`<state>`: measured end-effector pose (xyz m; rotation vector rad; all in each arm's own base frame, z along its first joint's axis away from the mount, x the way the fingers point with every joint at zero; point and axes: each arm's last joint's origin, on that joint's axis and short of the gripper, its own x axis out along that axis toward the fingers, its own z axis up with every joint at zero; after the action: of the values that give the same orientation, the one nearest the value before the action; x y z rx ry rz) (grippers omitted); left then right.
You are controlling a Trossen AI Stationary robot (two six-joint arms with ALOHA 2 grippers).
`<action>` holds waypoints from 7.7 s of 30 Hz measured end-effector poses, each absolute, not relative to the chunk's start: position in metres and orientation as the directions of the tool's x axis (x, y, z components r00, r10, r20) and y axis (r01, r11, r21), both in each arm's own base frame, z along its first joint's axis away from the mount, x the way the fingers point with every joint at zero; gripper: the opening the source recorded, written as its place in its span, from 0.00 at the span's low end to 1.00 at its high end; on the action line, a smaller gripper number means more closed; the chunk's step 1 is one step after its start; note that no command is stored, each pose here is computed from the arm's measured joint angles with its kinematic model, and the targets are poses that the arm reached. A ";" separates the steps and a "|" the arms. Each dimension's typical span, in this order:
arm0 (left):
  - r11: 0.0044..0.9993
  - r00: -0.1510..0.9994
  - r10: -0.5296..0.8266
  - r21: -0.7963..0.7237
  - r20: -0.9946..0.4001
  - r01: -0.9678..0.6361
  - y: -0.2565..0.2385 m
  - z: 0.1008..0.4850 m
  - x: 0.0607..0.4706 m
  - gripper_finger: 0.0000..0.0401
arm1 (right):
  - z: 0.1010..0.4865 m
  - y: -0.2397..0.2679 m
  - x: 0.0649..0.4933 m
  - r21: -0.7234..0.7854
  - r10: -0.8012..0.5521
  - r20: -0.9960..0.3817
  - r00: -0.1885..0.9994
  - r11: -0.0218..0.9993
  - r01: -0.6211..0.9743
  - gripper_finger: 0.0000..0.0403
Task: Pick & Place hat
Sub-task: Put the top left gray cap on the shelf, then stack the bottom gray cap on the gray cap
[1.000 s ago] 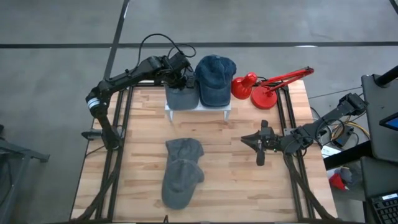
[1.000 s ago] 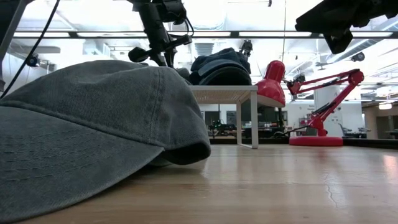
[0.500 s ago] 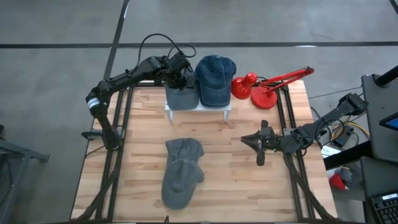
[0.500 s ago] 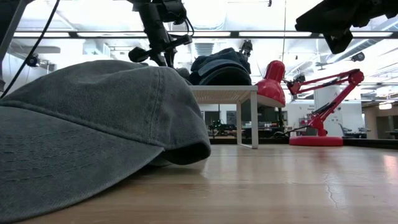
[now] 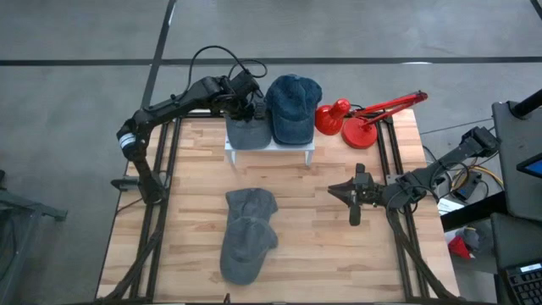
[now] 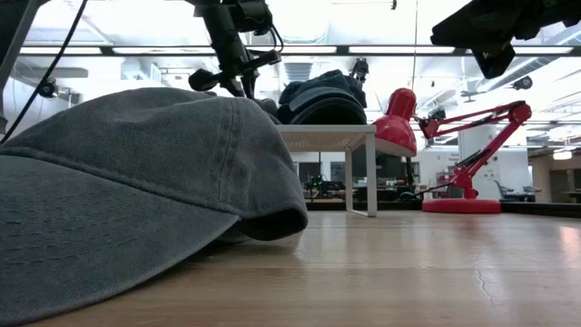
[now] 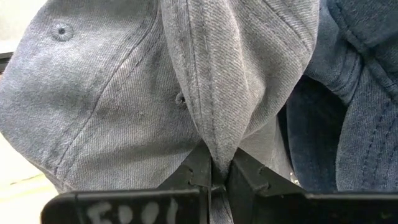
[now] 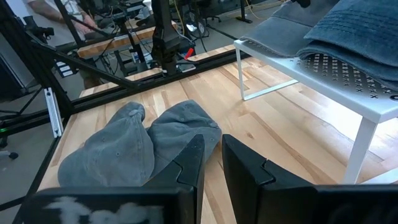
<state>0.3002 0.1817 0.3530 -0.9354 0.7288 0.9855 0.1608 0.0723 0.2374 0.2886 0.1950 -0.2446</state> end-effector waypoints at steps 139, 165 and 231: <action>0.198 0.551 -0.170 -0.576 -0.817 -0.793 -0.157 0.233 0.293 0.96 | 0.237 0.072 0.161 0.255 -0.210 -0.225 0.951 0.930 0.266 0.13; 0.238 0.460 -0.102 -0.471 -0.882 -0.850 -0.149 0.219 0.280 0.96 | 0.237 0.072 0.161 0.254 -0.210 -0.226 0.951 0.930 0.266 0.13; 0.205 0.389 -0.078 -0.397 -0.918 -0.895 -0.140 0.196 0.270 0.50 | 0.237 0.072 0.161 0.256 -0.210 -0.224 0.952 0.930 0.265 0.13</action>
<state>0.2698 -0.1402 0.1956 -1.2397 1.0267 0.7374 0.1607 0.0723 0.2374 0.2877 0.1956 -0.2447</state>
